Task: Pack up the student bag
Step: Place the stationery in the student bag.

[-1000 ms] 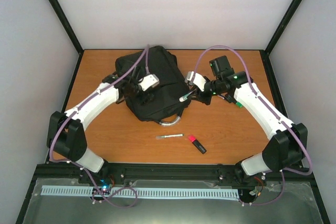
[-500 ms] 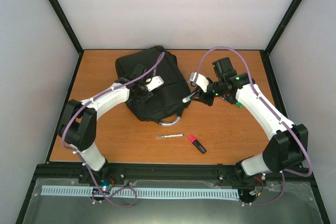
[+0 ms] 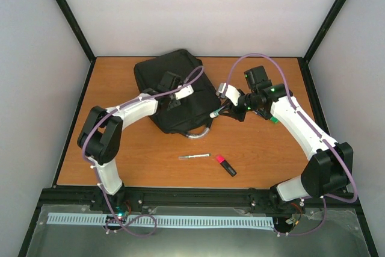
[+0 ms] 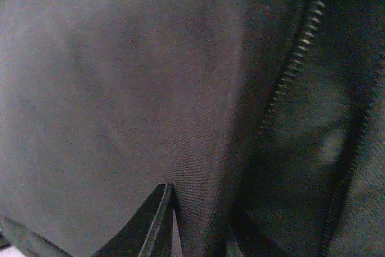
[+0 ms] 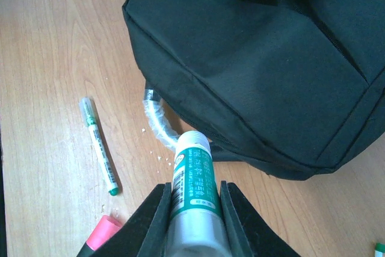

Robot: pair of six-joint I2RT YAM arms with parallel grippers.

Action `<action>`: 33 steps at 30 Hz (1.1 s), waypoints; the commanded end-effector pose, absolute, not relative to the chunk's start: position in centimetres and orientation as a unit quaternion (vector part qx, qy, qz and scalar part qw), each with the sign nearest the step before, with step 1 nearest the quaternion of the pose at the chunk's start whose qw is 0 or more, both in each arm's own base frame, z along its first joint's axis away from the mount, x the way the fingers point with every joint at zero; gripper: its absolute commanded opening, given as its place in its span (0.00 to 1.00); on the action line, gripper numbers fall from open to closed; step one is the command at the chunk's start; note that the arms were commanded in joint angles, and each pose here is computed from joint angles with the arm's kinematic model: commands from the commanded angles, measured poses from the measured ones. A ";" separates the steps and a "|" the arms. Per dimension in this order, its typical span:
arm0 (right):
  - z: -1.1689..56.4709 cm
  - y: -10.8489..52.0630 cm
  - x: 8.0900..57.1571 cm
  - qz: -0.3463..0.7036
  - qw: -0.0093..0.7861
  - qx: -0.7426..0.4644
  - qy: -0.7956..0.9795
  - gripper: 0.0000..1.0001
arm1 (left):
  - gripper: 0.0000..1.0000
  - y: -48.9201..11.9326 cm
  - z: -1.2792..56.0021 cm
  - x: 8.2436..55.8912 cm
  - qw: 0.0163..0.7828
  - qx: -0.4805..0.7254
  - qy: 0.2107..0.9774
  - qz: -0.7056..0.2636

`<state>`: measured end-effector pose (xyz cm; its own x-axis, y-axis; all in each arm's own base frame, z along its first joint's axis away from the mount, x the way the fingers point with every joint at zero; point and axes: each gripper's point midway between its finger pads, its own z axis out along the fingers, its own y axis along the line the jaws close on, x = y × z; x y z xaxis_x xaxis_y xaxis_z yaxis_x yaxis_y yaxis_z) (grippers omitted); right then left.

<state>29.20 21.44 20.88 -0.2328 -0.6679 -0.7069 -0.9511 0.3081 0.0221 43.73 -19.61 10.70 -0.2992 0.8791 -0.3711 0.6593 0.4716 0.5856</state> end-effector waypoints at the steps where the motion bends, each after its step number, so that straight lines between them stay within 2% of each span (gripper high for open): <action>1: 21.5 21.5 29.3 0.239 0.315 -0.535 0.746 0.11 | 0.13 -20.8 16.5 46.6 0.398 0.463 0.773 0.174; 5: 21.6 21.5 29.7 0.237 0.318 -0.534 0.747 0.10 | 0.01 -22.1 19.0 46.1 0.404 0.455 0.785 0.116; 12: 23.2 21.4 31.5 0.199 0.355 -0.536 0.740 0.04 | 0.01 -24.2 20.3 42.9 0.353 0.463 0.813 -0.016; 23: 27.8 24.7 32.7 0.086 0.468 -0.620 0.624 0.03 | 0.01 -24.0 20.4 41.4 0.290 0.421 0.846 -0.150; 28: 26.7 27.5 32.1 0.055 0.475 -0.660 0.580 0.03 | 0.01 -24.4 19.8 40.7 0.271 0.421 0.849 -0.170; 33: 22.6 28.8 32.8 0.020 0.455 -0.679 0.576 0.03 | 0.01 -24.2 19.4 40.9 0.268 0.413 0.854 -0.168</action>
<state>31.16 28.13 25.58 0.3043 -0.7106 -0.6344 -0.8433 0.1087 -0.5263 40.98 -22.68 16.54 -0.5219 0.6689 -0.5294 0.7903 0.6127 -0.0050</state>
